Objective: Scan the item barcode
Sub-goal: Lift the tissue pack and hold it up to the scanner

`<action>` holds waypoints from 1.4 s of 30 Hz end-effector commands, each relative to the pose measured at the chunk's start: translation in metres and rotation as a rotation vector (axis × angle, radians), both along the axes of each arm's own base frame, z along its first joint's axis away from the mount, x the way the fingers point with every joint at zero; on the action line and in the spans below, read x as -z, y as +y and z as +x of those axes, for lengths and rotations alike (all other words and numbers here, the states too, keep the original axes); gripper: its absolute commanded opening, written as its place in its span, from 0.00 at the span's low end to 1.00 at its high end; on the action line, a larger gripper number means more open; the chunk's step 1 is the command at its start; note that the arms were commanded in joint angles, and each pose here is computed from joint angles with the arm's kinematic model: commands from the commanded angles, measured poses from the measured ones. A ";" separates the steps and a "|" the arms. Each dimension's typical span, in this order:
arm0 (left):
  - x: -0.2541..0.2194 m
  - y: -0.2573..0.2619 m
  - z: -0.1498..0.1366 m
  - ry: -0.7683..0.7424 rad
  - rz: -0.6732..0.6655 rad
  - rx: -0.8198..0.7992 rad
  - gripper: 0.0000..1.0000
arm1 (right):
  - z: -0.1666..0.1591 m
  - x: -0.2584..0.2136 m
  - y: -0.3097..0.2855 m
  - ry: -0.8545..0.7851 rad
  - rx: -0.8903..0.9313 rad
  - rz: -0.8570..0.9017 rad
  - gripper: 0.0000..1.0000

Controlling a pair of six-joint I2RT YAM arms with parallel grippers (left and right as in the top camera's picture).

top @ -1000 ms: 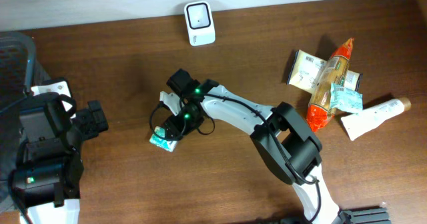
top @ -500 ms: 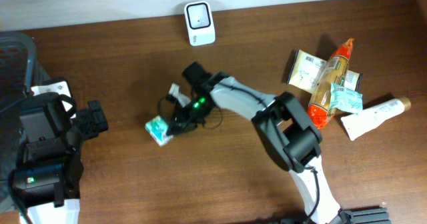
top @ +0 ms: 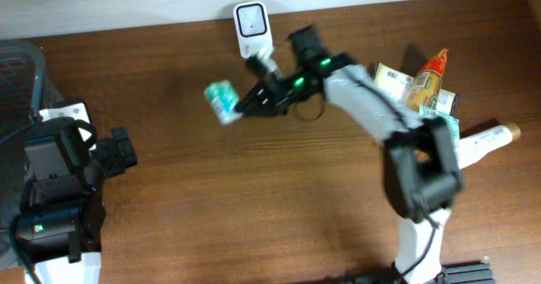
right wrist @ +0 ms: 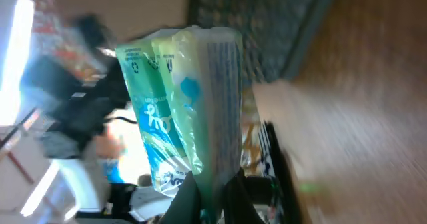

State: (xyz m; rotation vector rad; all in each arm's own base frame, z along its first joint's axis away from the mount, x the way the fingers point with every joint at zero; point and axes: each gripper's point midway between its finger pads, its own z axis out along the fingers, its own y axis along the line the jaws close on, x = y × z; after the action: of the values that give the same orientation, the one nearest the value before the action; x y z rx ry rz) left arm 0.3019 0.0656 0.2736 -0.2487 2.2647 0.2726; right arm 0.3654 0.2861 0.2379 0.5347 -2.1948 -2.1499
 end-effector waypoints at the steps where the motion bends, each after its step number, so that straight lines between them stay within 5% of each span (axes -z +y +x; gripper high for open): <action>1: -0.006 0.003 0.000 -0.016 0.001 -0.019 0.99 | 0.002 -0.072 -0.047 -0.144 0.088 0.067 0.04; 11: -0.006 0.003 0.000 -0.016 0.001 -0.019 0.99 | 0.011 -0.108 -0.098 -0.287 0.231 0.058 0.04; 18: -0.006 0.003 0.000 -0.016 0.001 -0.019 0.99 | 0.095 -0.026 -0.106 -0.424 0.699 -0.646 0.04; 24: -0.006 0.003 0.000 -0.016 0.001 -0.019 0.99 | 0.131 -0.076 -0.117 -0.669 0.907 -0.968 0.04; 31: -0.006 0.003 0.000 -0.016 0.001 -0.019 0.99 | 0.197 -0.071 -0.097 -1.113 0.922 -1.282 0.04; 37: -0.006 0.003 0.000 -0.016 0.001 -0.019 0.99 | 0.253 -0.013 -0.066 -1.518 0.712 -1.527 0.04; 42: -0.006 0.003 0.000 -0.016 0.001 -0.019 0.99 | 0.283 0.048 -0.055 -1.674 0.563 -1.620 0.04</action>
State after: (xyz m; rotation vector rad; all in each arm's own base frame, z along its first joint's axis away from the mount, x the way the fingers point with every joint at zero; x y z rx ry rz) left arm 0.3020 0.0656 0.2737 -0.2487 2.2643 0.2726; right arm 0.6378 0.2374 0.2139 1.5083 -3.8011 1.1518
